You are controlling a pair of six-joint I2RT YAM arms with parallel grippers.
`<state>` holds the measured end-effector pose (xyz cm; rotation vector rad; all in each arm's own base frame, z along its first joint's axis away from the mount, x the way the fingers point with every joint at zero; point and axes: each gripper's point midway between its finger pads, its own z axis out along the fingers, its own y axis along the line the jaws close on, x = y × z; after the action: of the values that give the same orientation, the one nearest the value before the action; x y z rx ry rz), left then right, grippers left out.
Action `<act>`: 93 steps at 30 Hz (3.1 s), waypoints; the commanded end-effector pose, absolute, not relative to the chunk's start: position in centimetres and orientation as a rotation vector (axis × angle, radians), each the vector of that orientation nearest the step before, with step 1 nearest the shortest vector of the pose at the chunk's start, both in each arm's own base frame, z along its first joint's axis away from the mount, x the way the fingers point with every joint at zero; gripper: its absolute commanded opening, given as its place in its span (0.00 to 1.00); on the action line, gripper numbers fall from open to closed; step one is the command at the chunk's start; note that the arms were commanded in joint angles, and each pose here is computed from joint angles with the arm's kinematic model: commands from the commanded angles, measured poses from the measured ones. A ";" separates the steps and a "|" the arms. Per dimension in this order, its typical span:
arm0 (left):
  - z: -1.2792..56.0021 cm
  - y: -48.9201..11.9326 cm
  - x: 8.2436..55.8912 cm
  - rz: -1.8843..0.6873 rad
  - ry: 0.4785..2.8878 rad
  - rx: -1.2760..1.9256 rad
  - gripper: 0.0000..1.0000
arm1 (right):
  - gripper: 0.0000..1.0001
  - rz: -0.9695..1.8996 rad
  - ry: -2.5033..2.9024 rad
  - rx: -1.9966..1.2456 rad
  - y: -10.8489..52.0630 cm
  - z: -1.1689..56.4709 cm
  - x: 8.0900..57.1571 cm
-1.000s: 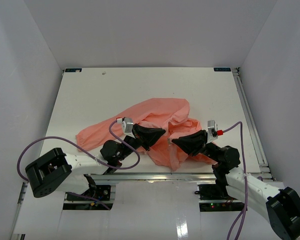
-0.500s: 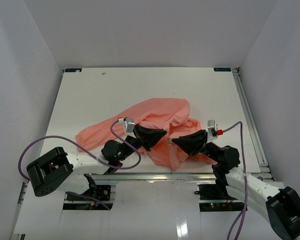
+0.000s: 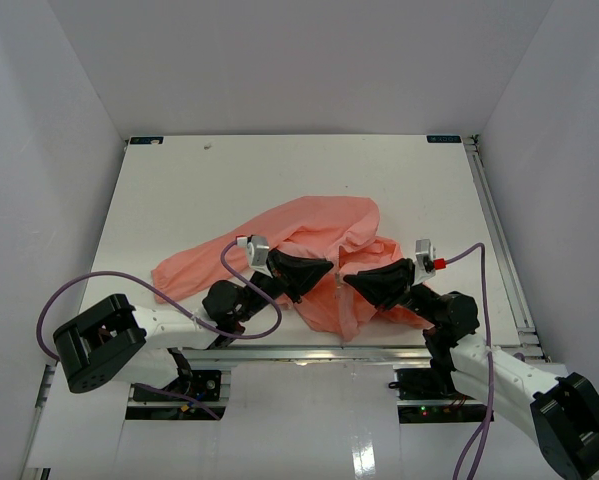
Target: Zip up the jacket
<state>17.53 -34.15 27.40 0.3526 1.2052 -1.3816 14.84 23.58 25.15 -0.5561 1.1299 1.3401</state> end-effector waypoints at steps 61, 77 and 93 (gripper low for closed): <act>38.0 -30.1 11.7 -1.596 0.661 0.337 0.26 | 0.08 1.243 0.853 -0.608 22.3 30.0 13.3; 37.3 -29.9 11.4 -1.582 0.668 0.360 0.00 | 0.08 1.226 0.857 -0.582 22.0 30.2 13.6; 35.6 -30.4 11.2 -1.575 0.709 0.401 0.00 | 0.08 1.201 0.846 -0.574 22.1 31.7 14.3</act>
<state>15.03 -34.93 26.42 0.4577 1.2093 -1.4714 14.38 22.93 26.78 -0.5969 1.0228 1.2597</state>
